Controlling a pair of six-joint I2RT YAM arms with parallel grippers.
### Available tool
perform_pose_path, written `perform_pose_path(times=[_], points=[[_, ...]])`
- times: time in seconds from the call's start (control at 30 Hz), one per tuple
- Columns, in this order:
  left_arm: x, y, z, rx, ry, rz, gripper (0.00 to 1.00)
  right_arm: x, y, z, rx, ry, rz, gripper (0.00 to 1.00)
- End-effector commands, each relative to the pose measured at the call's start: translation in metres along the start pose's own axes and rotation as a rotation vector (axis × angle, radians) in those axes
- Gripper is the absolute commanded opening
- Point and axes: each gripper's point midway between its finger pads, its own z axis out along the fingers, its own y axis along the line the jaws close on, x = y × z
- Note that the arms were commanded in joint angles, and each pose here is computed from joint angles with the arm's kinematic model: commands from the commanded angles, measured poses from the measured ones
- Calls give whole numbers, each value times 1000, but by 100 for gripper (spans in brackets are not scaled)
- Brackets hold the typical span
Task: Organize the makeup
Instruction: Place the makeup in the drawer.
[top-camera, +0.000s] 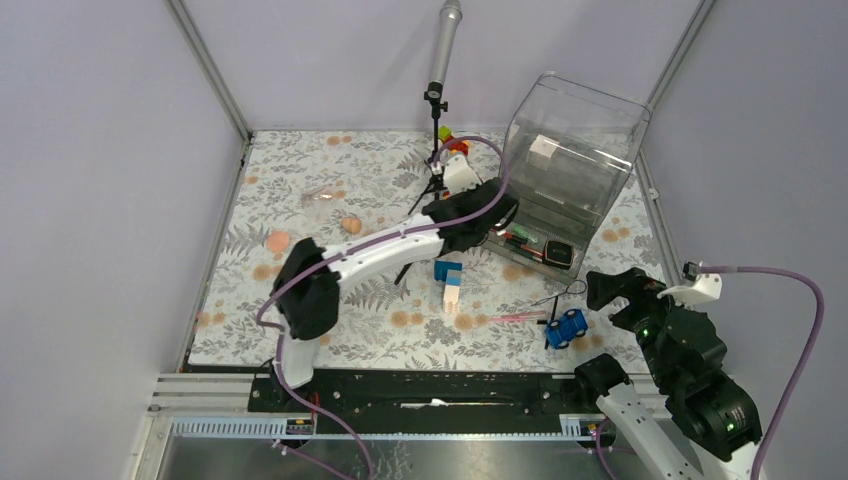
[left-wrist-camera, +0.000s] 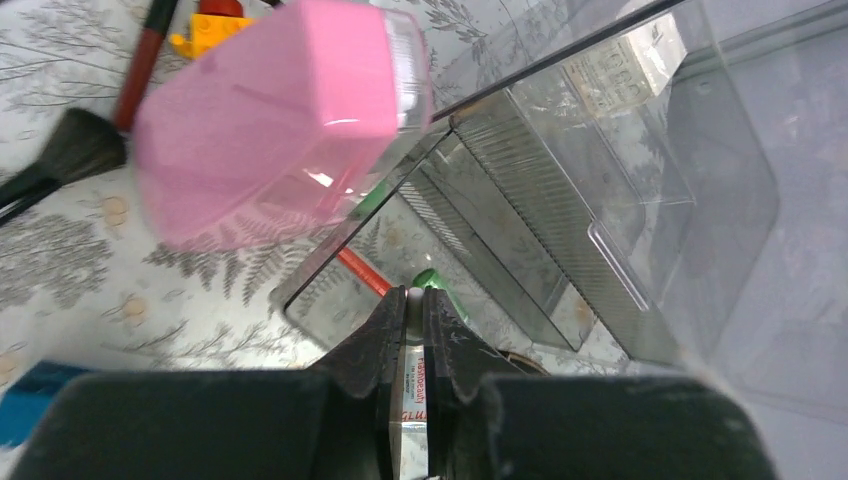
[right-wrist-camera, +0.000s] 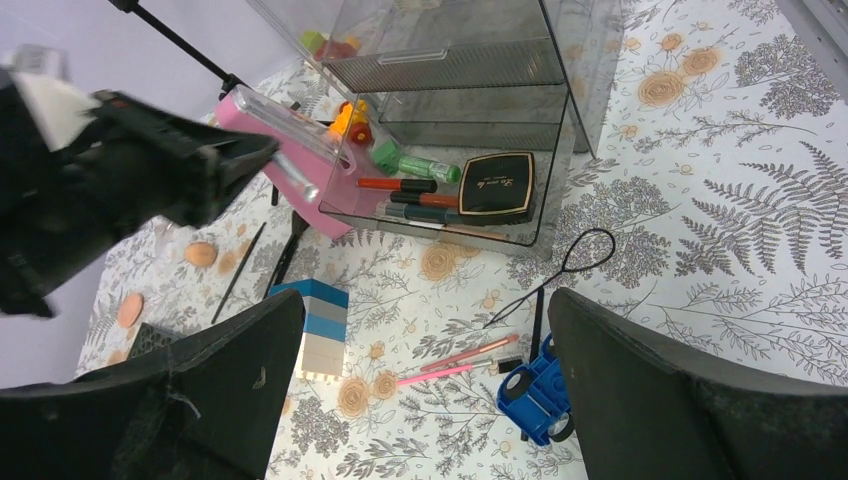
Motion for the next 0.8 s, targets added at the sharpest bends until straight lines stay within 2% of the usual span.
perform_pose_path(times=[0.0,0.1,0.27,0.33,0.43,0.57,0.63,0.77], points=[[-8,-52,15,89,-41,-36,0,-17,0,-7,12,-48,23,99],[5,-71,29,121,-9,-35,0,-17,-1,-8,13,-51,24,99],[30,-81,50,137,39,-36,0,-19,-2,-10,15,-55,18,99],[40,-80,57,139,56,-32,10,-21,-1,-11,17,-53,10,99],[47,-81,62,150,68,-17,35,-23,-1,-12,18,-56,7,99],[45,-85,59,169,67,0,57,-23,1,-11,18,-50,7,99],[43,-93,50,204,82,10,66,-24,0,-10,29,-47,8,99],[29,-102,29,246,57,66,71,-25,-6,-8,85,-36,-2,99]])
